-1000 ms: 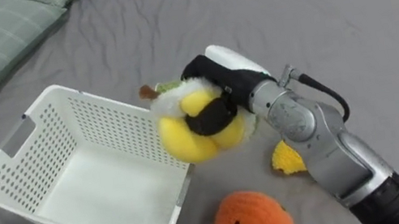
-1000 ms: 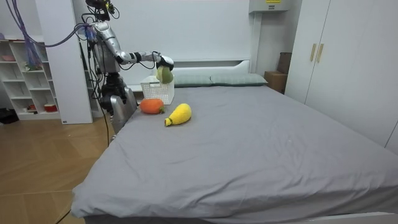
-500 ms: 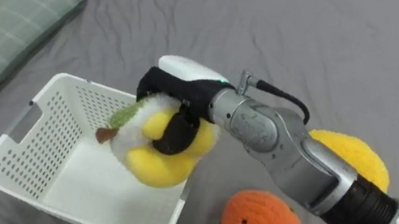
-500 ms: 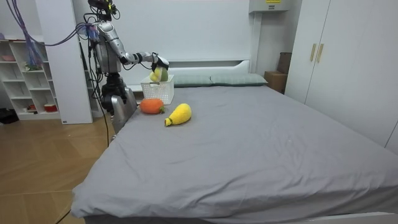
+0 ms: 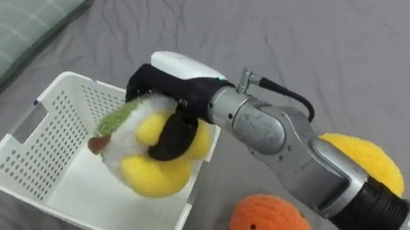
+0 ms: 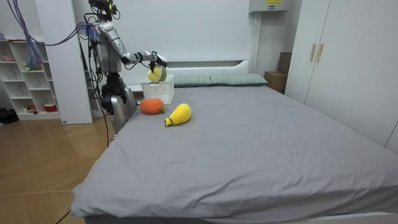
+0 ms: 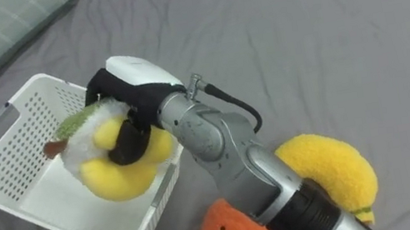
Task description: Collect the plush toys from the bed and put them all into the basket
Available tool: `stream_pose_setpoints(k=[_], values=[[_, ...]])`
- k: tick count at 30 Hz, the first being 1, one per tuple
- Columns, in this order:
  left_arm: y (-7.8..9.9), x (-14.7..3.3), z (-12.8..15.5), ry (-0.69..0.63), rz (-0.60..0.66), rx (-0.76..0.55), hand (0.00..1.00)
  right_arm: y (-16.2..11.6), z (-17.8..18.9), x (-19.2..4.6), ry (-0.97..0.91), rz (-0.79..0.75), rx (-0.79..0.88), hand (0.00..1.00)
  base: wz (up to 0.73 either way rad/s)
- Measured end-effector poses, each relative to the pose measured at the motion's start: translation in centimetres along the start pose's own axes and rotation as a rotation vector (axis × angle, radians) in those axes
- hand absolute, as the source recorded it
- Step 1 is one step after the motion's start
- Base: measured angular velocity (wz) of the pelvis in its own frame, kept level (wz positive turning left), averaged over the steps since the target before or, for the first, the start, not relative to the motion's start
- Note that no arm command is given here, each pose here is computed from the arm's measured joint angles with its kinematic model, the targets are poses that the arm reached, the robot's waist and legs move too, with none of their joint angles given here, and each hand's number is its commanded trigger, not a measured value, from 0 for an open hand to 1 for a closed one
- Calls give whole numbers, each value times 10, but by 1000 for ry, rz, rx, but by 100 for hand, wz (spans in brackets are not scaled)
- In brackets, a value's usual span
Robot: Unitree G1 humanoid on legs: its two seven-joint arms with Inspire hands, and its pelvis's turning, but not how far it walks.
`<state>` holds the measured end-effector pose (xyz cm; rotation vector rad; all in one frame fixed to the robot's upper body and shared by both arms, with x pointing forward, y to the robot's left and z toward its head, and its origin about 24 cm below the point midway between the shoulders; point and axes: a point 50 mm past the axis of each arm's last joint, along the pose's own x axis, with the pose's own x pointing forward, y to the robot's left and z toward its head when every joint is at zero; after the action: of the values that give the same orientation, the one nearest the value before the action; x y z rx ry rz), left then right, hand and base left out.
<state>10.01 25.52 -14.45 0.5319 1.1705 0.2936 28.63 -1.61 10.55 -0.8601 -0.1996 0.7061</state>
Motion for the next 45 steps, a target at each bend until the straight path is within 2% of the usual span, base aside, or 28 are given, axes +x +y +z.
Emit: stream_pose_setpoints(k=[32, 45], values=[[-2, 0, -1, -4, -11, -1, 0, -2, 1, -1, -29, -30, 10, 0, 0], [-4, -2, -9, 14, -15, 11, 0, 0, -25, -13, 48, -11, 5, 0, 0]])
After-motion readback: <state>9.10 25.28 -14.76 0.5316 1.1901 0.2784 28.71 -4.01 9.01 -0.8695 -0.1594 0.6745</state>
